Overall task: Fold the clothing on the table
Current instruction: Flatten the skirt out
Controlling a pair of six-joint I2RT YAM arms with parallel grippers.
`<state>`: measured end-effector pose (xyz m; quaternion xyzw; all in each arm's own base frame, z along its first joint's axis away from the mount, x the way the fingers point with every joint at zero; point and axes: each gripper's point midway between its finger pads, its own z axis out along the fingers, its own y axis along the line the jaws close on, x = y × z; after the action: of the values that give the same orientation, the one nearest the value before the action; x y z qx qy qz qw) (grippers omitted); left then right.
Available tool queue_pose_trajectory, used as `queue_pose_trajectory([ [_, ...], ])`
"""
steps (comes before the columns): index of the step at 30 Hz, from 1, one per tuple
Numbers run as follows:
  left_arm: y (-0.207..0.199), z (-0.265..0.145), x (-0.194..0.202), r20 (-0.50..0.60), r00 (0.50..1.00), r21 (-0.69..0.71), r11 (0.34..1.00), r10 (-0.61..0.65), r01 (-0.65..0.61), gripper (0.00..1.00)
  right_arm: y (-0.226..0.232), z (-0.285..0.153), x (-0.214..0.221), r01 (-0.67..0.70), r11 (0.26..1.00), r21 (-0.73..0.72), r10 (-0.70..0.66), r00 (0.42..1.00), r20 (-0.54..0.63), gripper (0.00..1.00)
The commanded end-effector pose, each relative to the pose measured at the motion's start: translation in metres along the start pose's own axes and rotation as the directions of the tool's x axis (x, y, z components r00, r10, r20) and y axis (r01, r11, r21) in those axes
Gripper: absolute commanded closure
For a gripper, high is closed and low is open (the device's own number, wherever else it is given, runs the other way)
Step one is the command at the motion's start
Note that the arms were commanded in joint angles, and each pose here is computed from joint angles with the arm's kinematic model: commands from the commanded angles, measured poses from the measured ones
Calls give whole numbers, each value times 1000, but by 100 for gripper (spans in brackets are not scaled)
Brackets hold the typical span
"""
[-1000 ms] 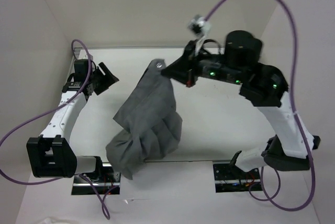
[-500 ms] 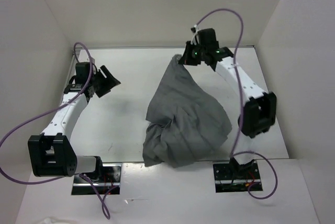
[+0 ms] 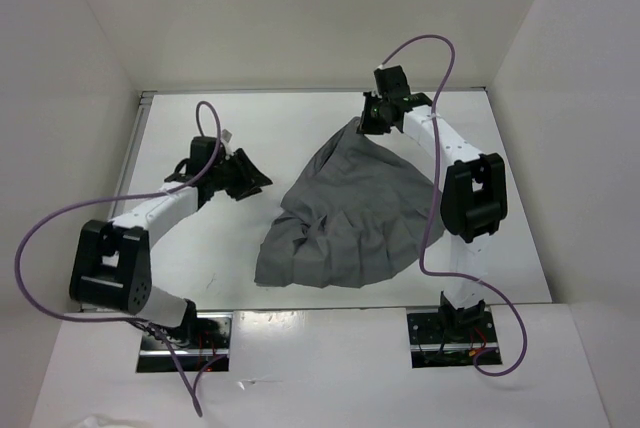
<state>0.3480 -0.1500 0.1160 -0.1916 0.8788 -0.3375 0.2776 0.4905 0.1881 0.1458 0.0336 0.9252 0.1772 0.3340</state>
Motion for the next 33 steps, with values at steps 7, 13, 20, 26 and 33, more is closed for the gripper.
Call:
queue_pose_trajectory([
  [7,-34,53,1,-47,998,54,998,32,-29,59,-11,-14,-21,-17,996,91,10,997,74,100],
  [13,-16,48,14,-67,998,-34,999,10,-12,44,-19,-15,-15,-15,994,106,9,998,56,100],
  [20,2,52,44,-144,989,-66,998,-17,7,44,-31,-15,-10,-29,992,125,24,999,44,100],
  [26,4,70,58,-201,979,-34,999,-26,19,54,-35,-21,-14,-27,991,131,21,999,46,100],
  [33,7,88,59,-203,978,-35,998,-53,47,54,-38,-28,-18,-26,991,134,18,998,59,100],
])
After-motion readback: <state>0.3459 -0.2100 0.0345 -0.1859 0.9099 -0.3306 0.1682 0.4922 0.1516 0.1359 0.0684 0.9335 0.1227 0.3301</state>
